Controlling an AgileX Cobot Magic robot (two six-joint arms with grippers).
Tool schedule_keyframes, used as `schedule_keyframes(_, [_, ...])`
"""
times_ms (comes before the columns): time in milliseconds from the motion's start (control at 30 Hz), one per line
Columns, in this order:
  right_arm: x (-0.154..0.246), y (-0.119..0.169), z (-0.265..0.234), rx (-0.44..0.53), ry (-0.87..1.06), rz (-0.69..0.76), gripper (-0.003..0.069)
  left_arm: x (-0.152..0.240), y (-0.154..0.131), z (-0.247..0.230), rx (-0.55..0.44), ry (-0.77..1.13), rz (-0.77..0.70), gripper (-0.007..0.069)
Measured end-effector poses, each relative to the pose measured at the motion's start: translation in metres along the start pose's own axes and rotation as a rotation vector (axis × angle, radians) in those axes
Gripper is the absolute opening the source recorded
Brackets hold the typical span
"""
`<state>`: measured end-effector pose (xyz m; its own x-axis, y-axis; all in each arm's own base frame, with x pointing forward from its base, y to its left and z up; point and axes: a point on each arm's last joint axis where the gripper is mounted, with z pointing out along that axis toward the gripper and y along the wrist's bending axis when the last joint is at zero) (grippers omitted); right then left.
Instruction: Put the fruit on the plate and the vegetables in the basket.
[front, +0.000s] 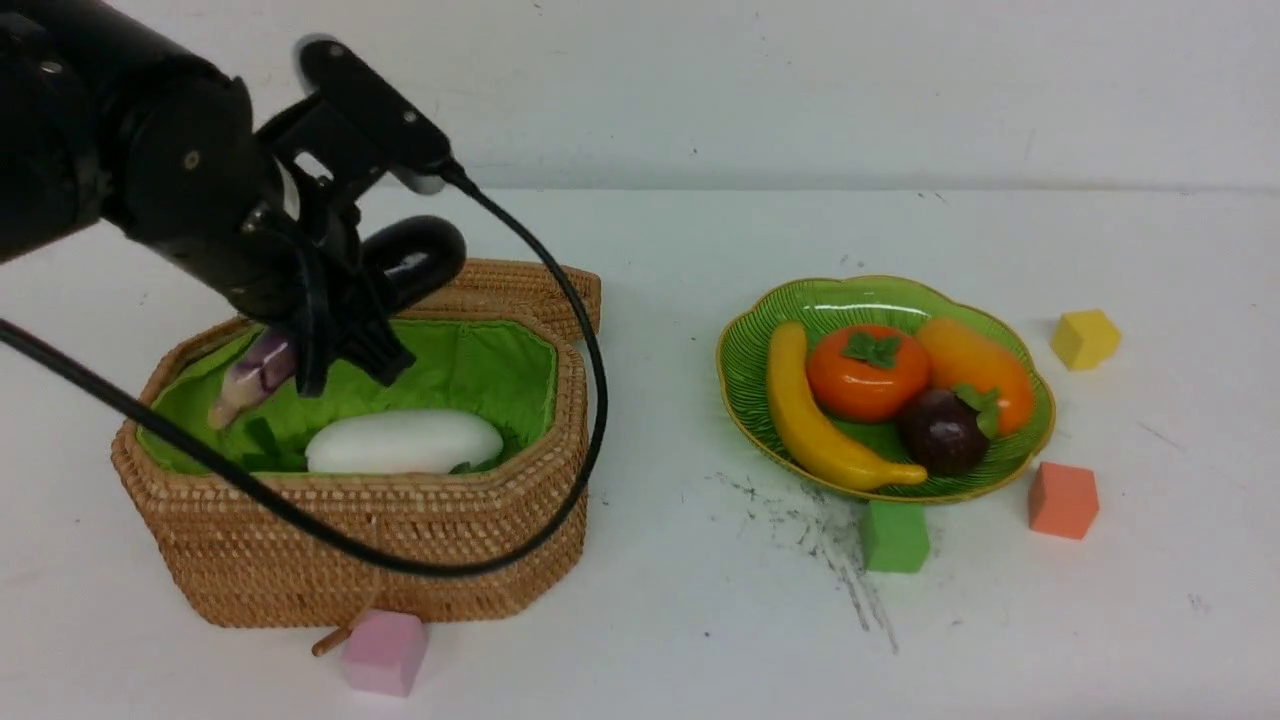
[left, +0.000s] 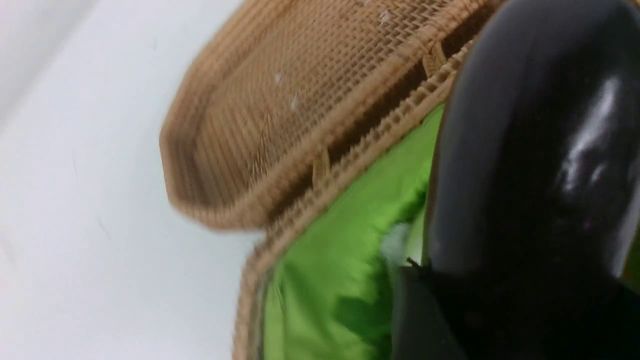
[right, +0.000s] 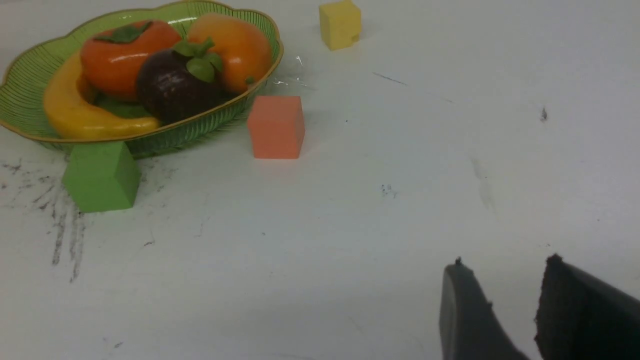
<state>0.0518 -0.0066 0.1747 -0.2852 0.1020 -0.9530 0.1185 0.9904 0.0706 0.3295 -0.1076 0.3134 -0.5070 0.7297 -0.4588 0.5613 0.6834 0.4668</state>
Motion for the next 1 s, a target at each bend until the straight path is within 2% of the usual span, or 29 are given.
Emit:
schedule_keyframes(133, [0.000,0.000,0.000,0.000,0.000,0.000,0.0238,0.002,-0.005,0.020,0.016,0.048,0.074,0.0367])
schedule_keyframes(333, [0.000,0.000,0.000,0.000,0.000,0.000,0.0238,0.005,-0.009,0.031,0.034,0.099,0.096,0.0370])
schedule_keyframes(367, [0.000,0.000,0.000,0.000,0.000,0.000,0.0238,0.006,-0.008,0.030,0.034,0.100,0.097,0.0412])
schedule_keyframes(400, [0.000,0.000,0.000,0.000,0.000,0.000,0.0238,0.006,-0.009,0.030,0.034,0.100,0.097,0.0420])
schedule_keyframes(433, [0.000,0.000,0.000,0.000,0.000,0.000,0.0238,0.006,-0.009,0.029,0.039,0.108,0.092,0.0498])
schedule_keyframes(500, [0.000,0.000,0.000,0.000,0.000,0.000,0.0238,0.009,-0.010,0.025,0.058,0.131,0.074,0.0594])
schedule_keyframes(567, [0.000,0.000,0.000,0.000,0.000,0.000,0.0238,0.012,-0.010,0.015,0.083,0.159,0.036,0.0649])
schedule_keyframes(633, [0.000,0.000,0.000,0.000,0.000,0.000,0.0238,0.016,-0.011,0.003,0.107,0.189,-0.014,0.0659])
schedule_keyframes(800, [0.000,0.000,0.000,0.000,0.000,0.000,0.0242,0.028,-0.010,-0.037,0.150,0.247,-0.137,0.0602])
schedule_keyframes(967, [0.000,0.000,0.000,0.000,0.000,0.000,0.0242,0.046,-0.006,-0.111,0.157,0.178,-0.252,0.0390])
schedule_keyframes(1000, [0.000,0.000,0.000,0.000,0.000,0.000,0.0242,0.051,-0.006,-0.129,0.148,0.135,-0.288,0.0318])
